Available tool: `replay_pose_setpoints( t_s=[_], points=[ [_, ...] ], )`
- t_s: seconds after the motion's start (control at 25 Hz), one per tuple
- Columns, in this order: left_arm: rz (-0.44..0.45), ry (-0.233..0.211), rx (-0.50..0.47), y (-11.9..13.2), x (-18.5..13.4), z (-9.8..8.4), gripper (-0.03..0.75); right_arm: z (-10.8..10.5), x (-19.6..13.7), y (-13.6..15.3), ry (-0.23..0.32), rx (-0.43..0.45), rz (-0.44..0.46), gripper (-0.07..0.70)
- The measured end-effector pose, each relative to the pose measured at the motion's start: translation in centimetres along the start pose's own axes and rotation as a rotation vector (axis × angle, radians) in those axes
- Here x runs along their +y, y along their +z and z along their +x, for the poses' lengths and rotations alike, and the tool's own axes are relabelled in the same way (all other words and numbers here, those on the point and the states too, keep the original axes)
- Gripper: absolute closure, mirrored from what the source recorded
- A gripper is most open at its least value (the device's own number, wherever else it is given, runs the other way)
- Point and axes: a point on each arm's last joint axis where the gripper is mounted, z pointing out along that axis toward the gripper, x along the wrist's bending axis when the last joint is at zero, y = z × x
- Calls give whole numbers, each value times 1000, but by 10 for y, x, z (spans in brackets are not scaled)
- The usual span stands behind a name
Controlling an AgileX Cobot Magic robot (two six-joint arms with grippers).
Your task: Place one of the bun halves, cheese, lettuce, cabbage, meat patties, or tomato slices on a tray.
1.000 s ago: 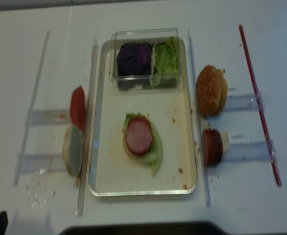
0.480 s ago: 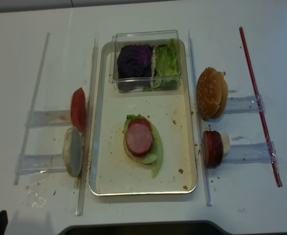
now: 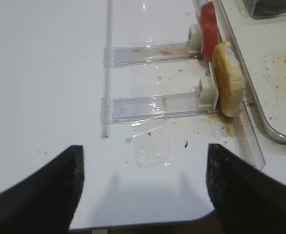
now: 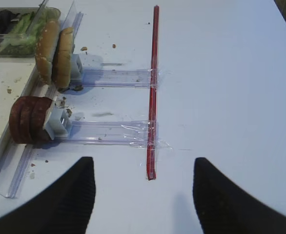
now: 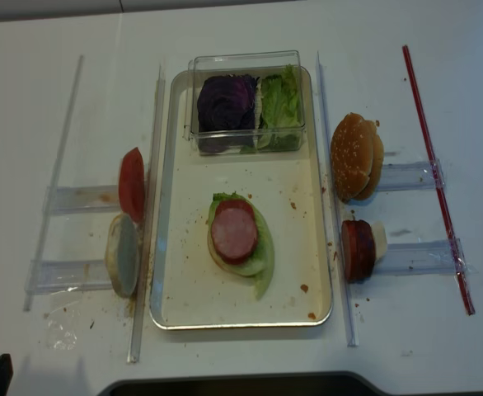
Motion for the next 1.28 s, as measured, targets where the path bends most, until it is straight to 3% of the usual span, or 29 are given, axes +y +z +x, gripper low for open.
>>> replay_pose_setpoints(
  t_s=[1.28],
  points=[
    [0,-7,8,0,0,1,235,0,0,0,0,0,0,185]
  ],
)
